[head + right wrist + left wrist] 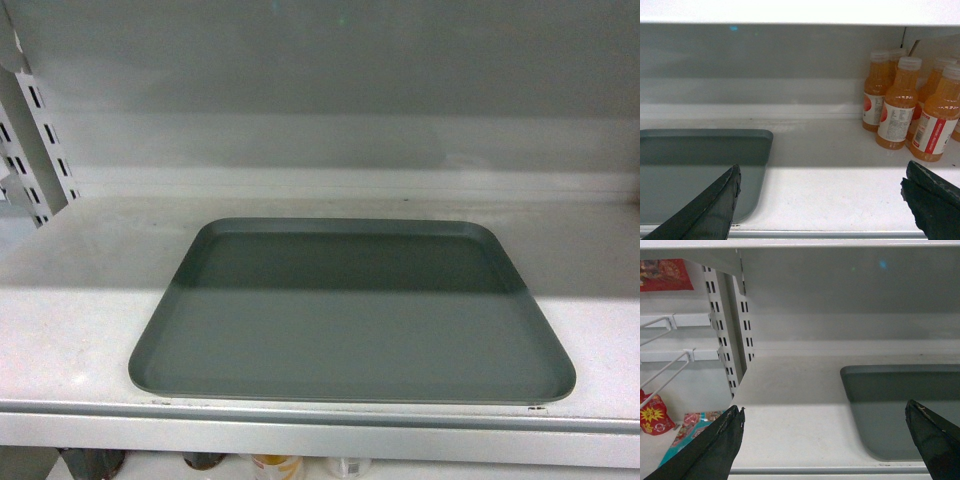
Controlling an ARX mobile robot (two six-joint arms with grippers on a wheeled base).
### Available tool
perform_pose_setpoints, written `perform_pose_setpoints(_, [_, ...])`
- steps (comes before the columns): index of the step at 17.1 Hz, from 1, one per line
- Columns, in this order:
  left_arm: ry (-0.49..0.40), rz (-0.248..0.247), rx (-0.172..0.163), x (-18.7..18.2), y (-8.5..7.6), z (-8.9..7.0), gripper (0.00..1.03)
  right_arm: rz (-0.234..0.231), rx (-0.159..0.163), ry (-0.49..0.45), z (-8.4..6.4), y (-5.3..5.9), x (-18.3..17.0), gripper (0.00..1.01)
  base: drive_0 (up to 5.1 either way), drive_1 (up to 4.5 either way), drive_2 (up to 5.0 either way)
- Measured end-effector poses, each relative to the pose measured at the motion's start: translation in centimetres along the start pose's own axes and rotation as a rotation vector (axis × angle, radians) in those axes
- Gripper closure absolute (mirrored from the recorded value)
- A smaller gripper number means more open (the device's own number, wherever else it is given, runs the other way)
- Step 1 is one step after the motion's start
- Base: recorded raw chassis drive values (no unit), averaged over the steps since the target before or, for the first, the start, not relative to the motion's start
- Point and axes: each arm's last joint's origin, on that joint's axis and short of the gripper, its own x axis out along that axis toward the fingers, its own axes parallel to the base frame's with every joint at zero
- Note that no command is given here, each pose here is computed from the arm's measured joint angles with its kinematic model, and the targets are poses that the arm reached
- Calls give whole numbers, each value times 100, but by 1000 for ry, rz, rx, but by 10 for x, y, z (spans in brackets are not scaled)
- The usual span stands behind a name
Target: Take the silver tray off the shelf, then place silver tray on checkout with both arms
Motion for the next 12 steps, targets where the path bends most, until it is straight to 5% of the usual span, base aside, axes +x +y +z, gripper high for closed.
perform_pose_setpoints(5, [0,0,0,0,0,0,5,0,0,0,0,0,0,3,0,0,0])
perform_pose_setpoints(6, [6,2,0,0,0,0,5,-2,23,74,-2,0,0,3,0,0,0])
perform_pose_setpoints(9, [344,49,47,7,-4,1,5,5,111,229,-6,-2,11,3,0,0,0])
perform_pose_setpoints(12, [323,49,59,17,-1,4,5,21,123,190,-2,-5,23,3,0,0,0])
